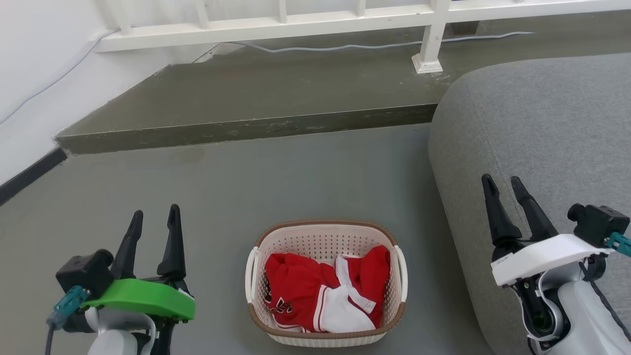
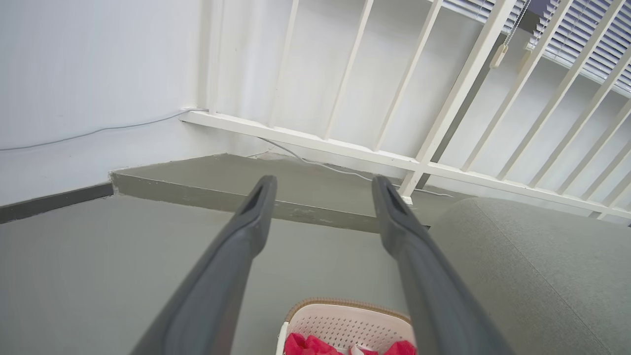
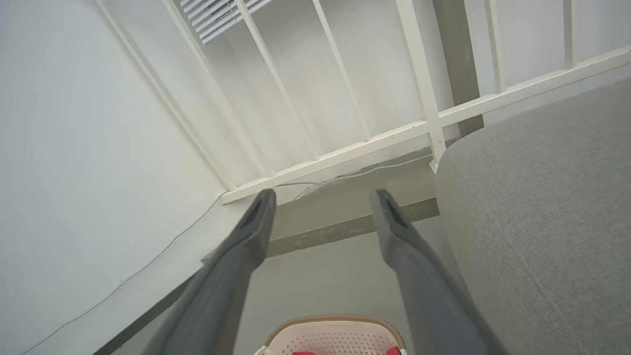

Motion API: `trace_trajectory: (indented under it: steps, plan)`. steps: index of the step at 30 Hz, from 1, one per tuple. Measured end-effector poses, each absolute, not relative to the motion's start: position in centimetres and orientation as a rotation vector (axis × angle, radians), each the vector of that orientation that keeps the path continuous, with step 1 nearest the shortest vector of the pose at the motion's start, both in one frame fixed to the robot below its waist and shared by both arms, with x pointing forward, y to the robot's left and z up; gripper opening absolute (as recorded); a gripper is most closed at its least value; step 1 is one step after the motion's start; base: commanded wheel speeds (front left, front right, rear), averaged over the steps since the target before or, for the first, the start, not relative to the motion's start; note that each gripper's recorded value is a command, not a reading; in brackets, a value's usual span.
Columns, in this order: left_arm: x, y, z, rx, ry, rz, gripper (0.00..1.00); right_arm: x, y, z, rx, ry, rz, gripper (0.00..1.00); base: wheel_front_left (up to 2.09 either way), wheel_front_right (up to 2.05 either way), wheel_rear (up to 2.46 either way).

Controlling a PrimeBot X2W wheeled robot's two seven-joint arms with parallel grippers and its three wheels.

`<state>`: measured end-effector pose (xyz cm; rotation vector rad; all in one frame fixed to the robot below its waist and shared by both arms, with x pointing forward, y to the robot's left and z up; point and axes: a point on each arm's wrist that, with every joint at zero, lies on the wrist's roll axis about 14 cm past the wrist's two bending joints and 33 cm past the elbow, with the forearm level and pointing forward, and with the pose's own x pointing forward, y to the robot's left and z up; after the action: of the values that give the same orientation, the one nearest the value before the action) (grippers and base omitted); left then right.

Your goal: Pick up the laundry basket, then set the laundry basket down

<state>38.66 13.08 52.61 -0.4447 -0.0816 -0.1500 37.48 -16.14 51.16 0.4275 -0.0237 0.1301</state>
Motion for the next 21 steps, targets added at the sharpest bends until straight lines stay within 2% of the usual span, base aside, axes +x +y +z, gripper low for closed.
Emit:
trace_trajectory:
  steps: [21]
  plan:
    - [38.9, 11.7, 54.4, -0.259, -0.172, -0.208, 1.0, 38.0, -15.1, 52.5, 0.231, -0.098, 0.192, 1.0, 0.0, 0.0, 0.0]
